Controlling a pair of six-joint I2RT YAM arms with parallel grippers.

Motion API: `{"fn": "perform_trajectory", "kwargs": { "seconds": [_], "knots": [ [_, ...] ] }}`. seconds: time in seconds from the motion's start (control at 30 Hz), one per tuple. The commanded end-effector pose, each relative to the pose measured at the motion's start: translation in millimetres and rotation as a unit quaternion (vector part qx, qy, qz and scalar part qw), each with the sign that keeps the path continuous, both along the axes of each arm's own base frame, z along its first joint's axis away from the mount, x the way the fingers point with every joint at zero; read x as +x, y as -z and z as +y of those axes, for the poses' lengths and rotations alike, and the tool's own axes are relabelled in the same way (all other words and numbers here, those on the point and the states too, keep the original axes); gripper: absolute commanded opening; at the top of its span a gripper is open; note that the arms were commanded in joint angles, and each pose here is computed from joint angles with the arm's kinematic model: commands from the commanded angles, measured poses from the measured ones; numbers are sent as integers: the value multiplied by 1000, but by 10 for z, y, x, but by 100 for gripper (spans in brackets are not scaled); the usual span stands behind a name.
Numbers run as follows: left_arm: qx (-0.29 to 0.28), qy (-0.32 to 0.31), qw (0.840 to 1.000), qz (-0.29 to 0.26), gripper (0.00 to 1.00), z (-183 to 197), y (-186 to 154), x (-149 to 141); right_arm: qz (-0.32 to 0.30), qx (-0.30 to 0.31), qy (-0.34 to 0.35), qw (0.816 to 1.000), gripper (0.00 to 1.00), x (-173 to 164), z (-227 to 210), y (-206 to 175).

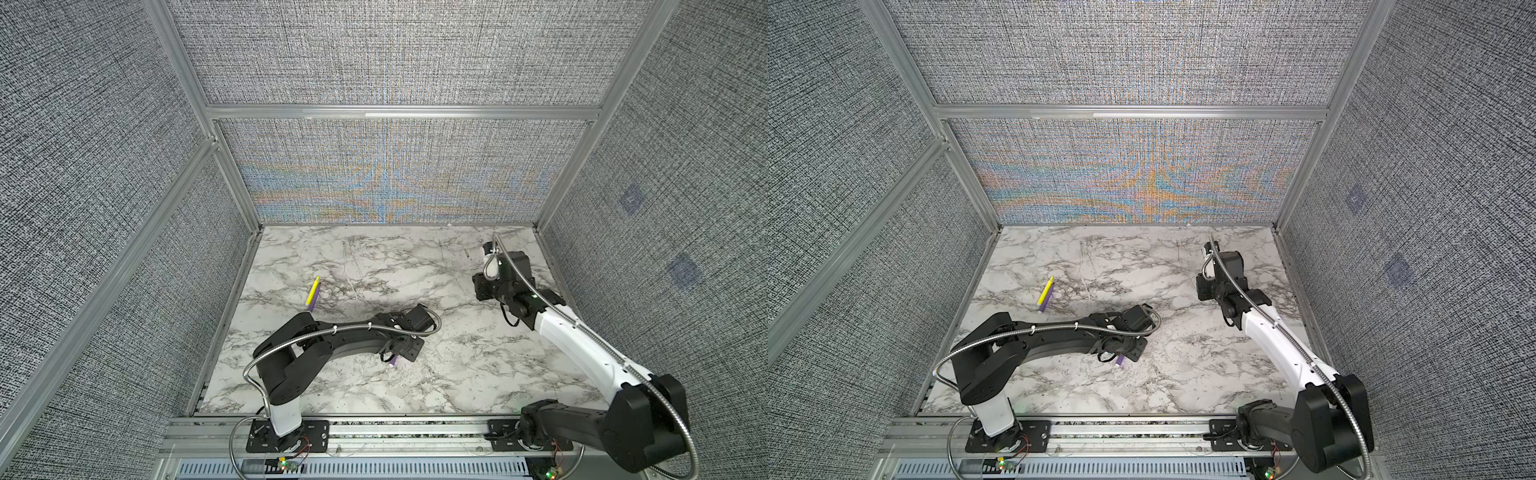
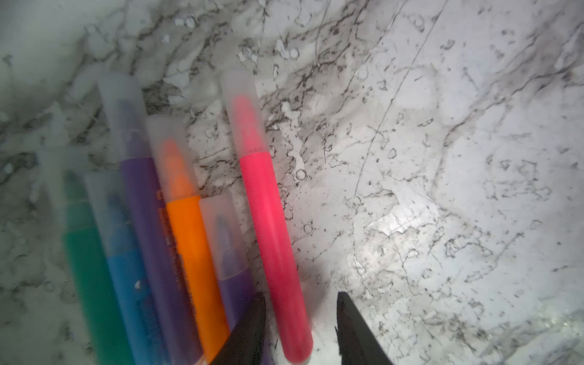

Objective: Remove pen caps from pens
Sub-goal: Pick up the pen from the center of the table.

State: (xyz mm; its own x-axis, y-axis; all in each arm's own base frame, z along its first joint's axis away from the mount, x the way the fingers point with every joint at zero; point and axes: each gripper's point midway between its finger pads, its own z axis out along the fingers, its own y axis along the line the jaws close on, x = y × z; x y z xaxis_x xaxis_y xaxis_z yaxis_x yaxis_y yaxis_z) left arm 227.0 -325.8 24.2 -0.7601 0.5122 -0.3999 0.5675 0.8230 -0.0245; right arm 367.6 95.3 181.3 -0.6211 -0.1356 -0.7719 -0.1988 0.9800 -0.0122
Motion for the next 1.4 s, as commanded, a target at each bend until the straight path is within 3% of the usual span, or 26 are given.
{"fn": "perform_trajectory", "kwargs": {
  "seconds": [0.0, 0.43, 0.77, 0.93, 1.07, 1.2, 1.37],
  "knots": [
    [-18, -4, 1000, 3, 39, -79, 11, 13, -14, 4, 5, 1000, 37, 26, -7, -75],
    [30, -25, 999, 10, 32, -12, 180, 72, -21, 2, 12, 1000, 36, 12, -40, -122],
    [44, -41, 998, 9, 17, 41, 289, 90, -35, 15, 10, 999, 36, -14, -24, -202],
    [-22, -44, 998, -29, 14, 13, 39, 116, -32, 50, -3, 998, 36, -120, 56, -117],
    [-103, -44, 991, -76, 12, -33, -313, 146, -56, 141, -36, 988, 36, -293, 262, -105],
    [-210, -23, 972, -107, 11, -113, -651, 64, -75, 273, -101, 954, 36, -544, 586, -18],
    [-312, 3, 943, -118, 11, -160, -1001, -96, -91, 369, -136, 915, 37, -773, 806, -46]
  ]
}}
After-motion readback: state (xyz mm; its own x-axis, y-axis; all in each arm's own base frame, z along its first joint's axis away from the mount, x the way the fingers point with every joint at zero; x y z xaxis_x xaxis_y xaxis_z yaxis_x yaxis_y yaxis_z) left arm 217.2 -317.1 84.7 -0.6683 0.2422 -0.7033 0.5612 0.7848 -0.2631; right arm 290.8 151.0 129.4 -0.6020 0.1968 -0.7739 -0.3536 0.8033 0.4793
